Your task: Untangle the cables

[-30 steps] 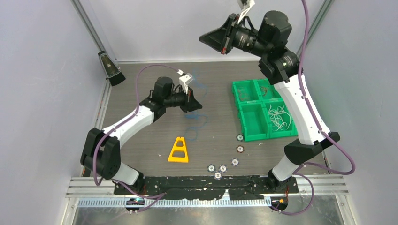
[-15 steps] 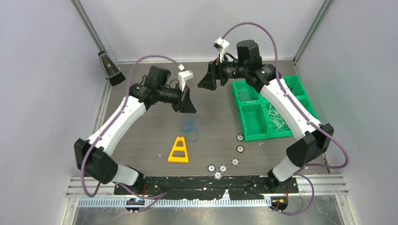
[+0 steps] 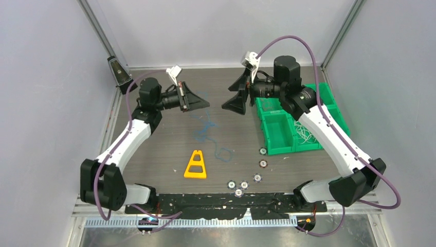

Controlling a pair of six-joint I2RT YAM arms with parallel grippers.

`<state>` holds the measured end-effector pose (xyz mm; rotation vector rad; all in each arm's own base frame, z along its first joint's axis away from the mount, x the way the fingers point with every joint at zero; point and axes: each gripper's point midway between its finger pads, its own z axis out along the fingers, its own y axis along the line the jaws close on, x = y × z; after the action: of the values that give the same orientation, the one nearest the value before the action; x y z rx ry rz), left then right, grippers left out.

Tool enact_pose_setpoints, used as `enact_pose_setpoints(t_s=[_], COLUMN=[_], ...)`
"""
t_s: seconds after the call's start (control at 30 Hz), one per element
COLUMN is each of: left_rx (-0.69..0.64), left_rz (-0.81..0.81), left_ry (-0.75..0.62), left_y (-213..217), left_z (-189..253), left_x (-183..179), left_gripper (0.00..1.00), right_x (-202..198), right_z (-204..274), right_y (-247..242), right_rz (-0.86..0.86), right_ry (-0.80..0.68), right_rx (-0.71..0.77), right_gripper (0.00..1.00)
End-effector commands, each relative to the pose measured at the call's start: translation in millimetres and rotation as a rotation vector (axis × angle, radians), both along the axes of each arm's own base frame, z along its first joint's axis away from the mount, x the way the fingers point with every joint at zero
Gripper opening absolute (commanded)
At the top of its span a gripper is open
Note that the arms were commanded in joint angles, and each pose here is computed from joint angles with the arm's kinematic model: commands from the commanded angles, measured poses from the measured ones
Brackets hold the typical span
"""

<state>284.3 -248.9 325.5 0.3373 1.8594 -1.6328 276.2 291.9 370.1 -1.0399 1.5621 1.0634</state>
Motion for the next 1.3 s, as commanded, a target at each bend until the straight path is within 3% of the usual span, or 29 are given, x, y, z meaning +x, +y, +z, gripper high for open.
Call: enact_pose_setpoints(t_s=[0.0, 0.23, 0.4, 0.47, 0.63, 0.7, 0.77, 1.07, 1.17, 1.2, 1.27], left_rx=[-0.161, -0.165, -0.171, -0.178, -0.201, -0.208, -0.204, -0.108, -0.075, -0.067, -0.065], left_rz=[-0.012, -0.016, -0.042, -0.042, -0.046, -0.041, -0.037, -0.032, -0.061, -0.068, -0.084], left_ry=[0.13, 0.037, -0.021, -0.039, -0.146, -0.184, -0.209, -0.31, -0.409, -0.439, -0.492], left_y=[0, 0, -3, -3, 0, 3, 5, 10, 12, 12, 14], left_z=[40, 63, 72, 78, 112, 125, 131, 114, 130, 133, 144], left_x=[-10, -13, -21, -21, -25, -25, -24, -36, -49, -52, -59], left_gripper=[0.0, 0.0, 0.0, 0.0, 0.0, 0.0, 0.0, 0.0, 0.0, 0.0, 0.0], right_x=[-6, -23, -12, -6, 2, 2, 2, -3, 5, 9, 5], right_z=[13, 6, 15, 13, -32, -53, -59, 12, -5, -14, -35], right_y=[10, 36, 56, 63, 70, 70, 68, 49, 45, 47, 54], right_rz=[0.027, 0.082, 0.063, 0.057, 0.069, 0.068, 0.054, -0.027, -0.054, -0.047, 0.01], right_ry=[-0.146, -0.184, -0.154, -0.113, -0.063, -0.051, -0.05, -0.21, -0.232, -0.215, -0.155], right_rx=[0.04, 0.039, 0.091, 0.099, 0.028, -0.003, -0.014, 0.078, 0.003, -0.019, -0.056], right_gripper=[0.96, 0.96, 0.99, 0.89, 0.36, 0.18, 0.07, 0.06, 0.07, 0.12, 0.1])
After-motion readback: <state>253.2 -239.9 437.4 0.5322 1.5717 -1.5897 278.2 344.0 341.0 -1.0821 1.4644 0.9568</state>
